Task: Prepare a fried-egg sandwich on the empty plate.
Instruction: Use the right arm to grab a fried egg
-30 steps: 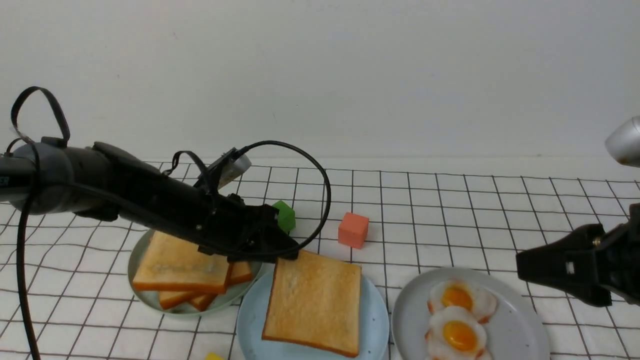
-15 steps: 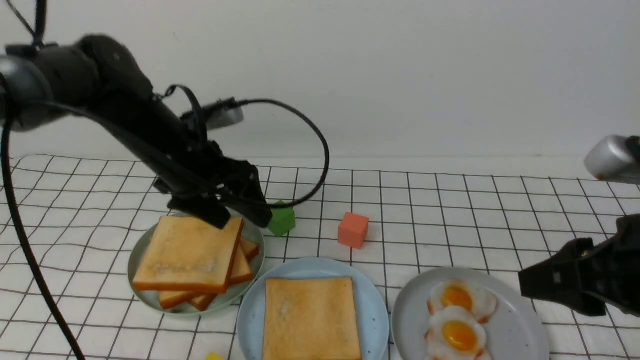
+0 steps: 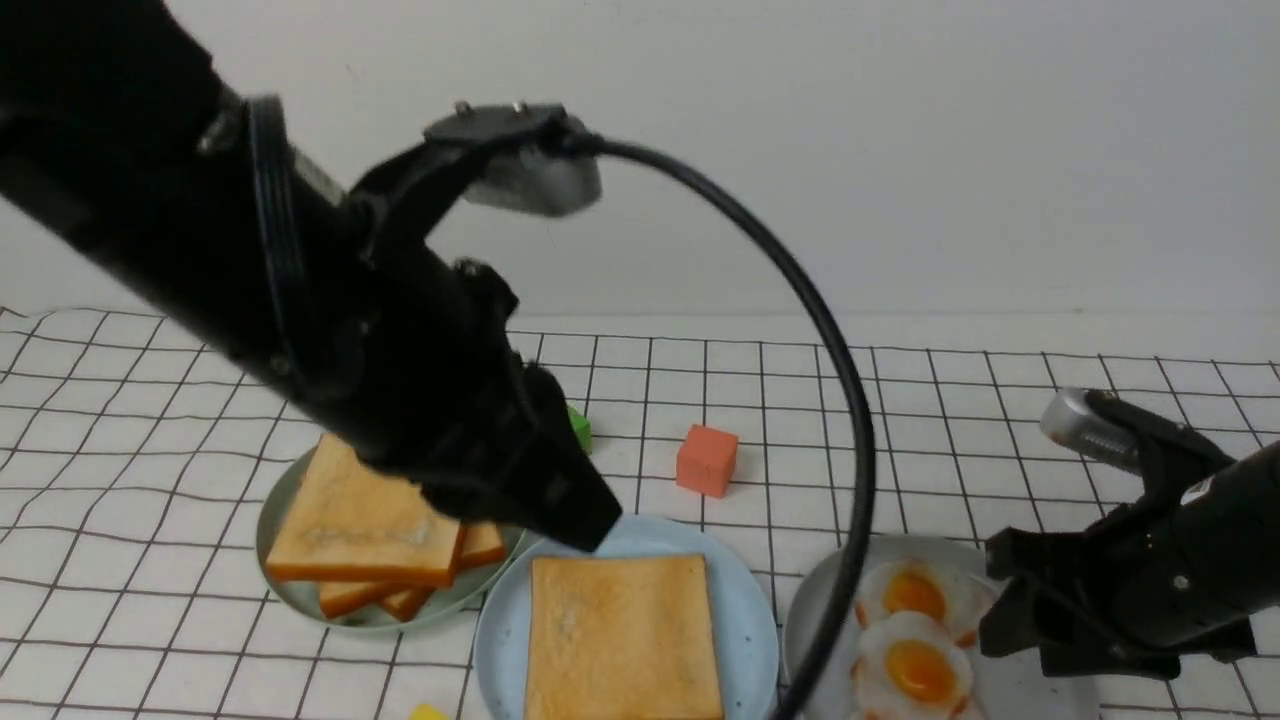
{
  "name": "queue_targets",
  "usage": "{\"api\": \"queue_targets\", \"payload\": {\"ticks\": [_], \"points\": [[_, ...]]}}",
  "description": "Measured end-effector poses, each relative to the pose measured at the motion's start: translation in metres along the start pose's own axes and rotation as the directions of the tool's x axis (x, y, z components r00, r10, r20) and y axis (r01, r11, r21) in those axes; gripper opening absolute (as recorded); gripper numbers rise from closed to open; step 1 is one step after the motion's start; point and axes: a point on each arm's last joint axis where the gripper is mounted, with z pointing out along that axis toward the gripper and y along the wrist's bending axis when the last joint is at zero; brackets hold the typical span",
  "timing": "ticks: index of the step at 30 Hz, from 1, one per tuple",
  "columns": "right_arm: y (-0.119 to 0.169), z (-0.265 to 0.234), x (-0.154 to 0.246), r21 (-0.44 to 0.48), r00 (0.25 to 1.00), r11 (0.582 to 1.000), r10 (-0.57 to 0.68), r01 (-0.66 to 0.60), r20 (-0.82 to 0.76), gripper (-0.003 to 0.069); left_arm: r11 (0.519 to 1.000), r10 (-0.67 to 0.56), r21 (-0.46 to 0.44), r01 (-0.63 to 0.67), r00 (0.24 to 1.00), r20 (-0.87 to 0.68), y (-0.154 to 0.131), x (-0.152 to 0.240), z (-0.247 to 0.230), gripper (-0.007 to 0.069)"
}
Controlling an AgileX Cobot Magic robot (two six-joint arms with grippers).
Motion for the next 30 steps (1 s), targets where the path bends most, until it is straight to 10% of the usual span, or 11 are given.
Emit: {"api": "queue_targets", "payload": {"ticks": [16,30], "points": [[-0.014,0.052,-0.012,-0.059,0.998,0.996,0.057,-0.06,-0.04,0.03,0.999,0.029,-0.014,-0.029,0.999,0.013,-0.011,0.035,0.014,-0.0013],[-0.014,0.052,-0.013,-0.064,0.997,0.996,0.064,-0.066,-0.035,-0.001,0.999,0.029,-0.015,-0.029,0.999,0.015,-0.011,0.035,0.014,-0.0013]]}}
